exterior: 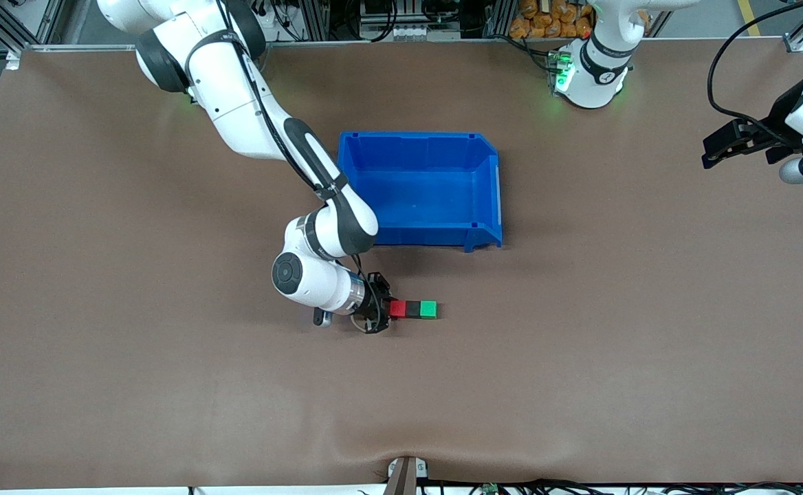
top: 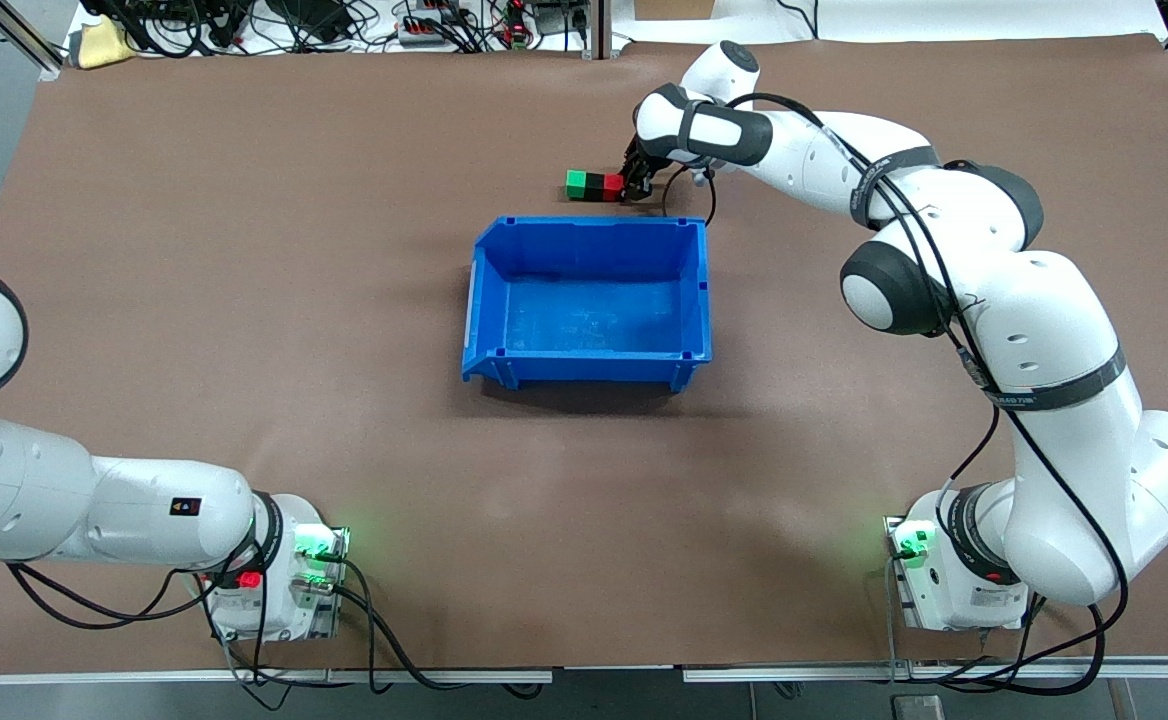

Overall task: Attach green and red cubes to black cube
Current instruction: 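Push the red cube against the black cube with the right gripper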

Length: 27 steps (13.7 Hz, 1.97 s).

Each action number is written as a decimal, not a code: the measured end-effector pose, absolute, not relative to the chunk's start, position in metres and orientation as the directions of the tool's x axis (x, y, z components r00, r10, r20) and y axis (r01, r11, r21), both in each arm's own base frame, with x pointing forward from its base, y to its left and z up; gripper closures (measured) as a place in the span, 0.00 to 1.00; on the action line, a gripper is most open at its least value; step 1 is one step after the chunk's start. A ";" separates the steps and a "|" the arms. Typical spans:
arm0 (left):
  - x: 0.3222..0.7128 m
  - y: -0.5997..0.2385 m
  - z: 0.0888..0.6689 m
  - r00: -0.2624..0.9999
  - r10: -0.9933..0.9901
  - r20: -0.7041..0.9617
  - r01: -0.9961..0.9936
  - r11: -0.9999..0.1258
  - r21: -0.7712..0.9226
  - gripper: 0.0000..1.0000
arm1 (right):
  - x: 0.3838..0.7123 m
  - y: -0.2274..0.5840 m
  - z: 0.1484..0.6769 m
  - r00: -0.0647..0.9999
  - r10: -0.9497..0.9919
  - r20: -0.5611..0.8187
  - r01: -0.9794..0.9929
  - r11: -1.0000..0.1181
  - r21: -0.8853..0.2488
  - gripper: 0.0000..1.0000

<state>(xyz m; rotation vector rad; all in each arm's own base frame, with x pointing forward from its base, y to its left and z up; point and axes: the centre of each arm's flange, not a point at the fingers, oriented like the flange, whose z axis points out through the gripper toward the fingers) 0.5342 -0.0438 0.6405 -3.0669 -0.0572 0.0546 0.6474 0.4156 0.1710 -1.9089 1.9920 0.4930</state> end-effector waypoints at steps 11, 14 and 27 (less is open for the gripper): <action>0.535 -0.040 0.640 0.998 0.046 -0.034 0.043 -0.996 -0.074 0.00 | 0.646 0.417 0.171 0.020 -0.901 -0.433 -1.000 -0.015 -0.015 0.07; 0.535 -0.039 0.641 0.998 0.047 -0.034 0.044 -0.996 -0.074 0.00 | 0.646 0.417 0.171 0.027 -0.903 -0.428 -1.000 -0.021 -0.018 0.00; 0.538 -0.040 0.638 0.999 0.046 -0.026 0.044 -0.997 -0.063 0.00 | 0.659 0.406 0.183 0.063 -0.920 -0.387 -0.998 -0.050 -0.043 0.00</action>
